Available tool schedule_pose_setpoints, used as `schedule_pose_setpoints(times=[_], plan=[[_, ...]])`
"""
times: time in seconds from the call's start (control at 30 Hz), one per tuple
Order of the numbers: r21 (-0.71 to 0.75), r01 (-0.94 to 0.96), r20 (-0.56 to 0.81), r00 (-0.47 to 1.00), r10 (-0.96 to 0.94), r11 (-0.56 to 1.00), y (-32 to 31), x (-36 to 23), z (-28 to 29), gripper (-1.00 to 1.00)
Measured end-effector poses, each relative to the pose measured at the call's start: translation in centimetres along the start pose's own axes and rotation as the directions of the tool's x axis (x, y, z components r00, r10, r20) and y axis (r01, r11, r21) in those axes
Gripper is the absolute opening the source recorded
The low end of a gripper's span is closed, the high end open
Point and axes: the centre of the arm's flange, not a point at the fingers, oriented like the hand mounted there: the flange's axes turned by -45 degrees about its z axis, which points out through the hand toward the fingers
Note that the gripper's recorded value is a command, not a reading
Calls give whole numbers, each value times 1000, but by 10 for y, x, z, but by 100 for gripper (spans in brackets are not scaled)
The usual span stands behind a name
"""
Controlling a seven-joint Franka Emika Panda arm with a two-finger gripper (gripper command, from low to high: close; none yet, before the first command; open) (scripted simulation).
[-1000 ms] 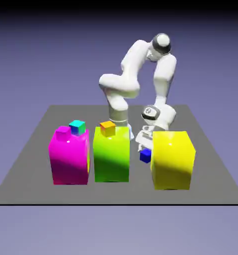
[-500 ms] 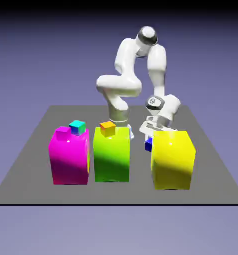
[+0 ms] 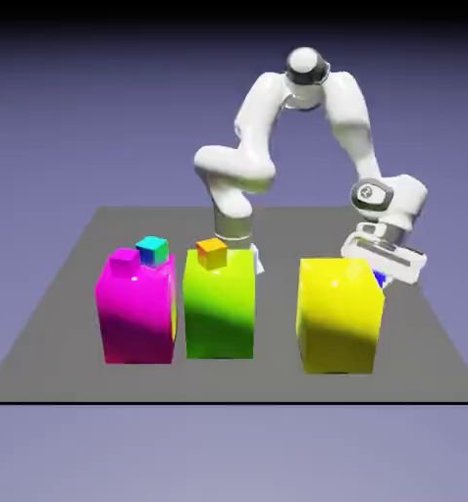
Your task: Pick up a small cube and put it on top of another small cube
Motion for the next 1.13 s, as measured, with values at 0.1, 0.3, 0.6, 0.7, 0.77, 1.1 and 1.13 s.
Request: schedule_pose_setpoints(times=[0.1, 0.3, 0.6, 0.7, 0.77, 1.1, 1.13], plan=[[11, 62, -9, 998, -62, 998, -16, 48, -21, -100], [-146, 4, -21, 1000, -7, 989, 16, 182, -25, -100], [-575, -701, -215, 626, 749, 421, 233, 261, 43, -100], [-608, -788, -358, 379, 853, 95, 302, 263, 41, -100], [-596, -793, -456, 203, 867, -128, 343, 257, 34, -100], [-528, -793, -499, 0, 867, -304, 384, 211, 80, 100], [-528, -793, -499, 0, 867, -304, 384, 211, 80, 100]])
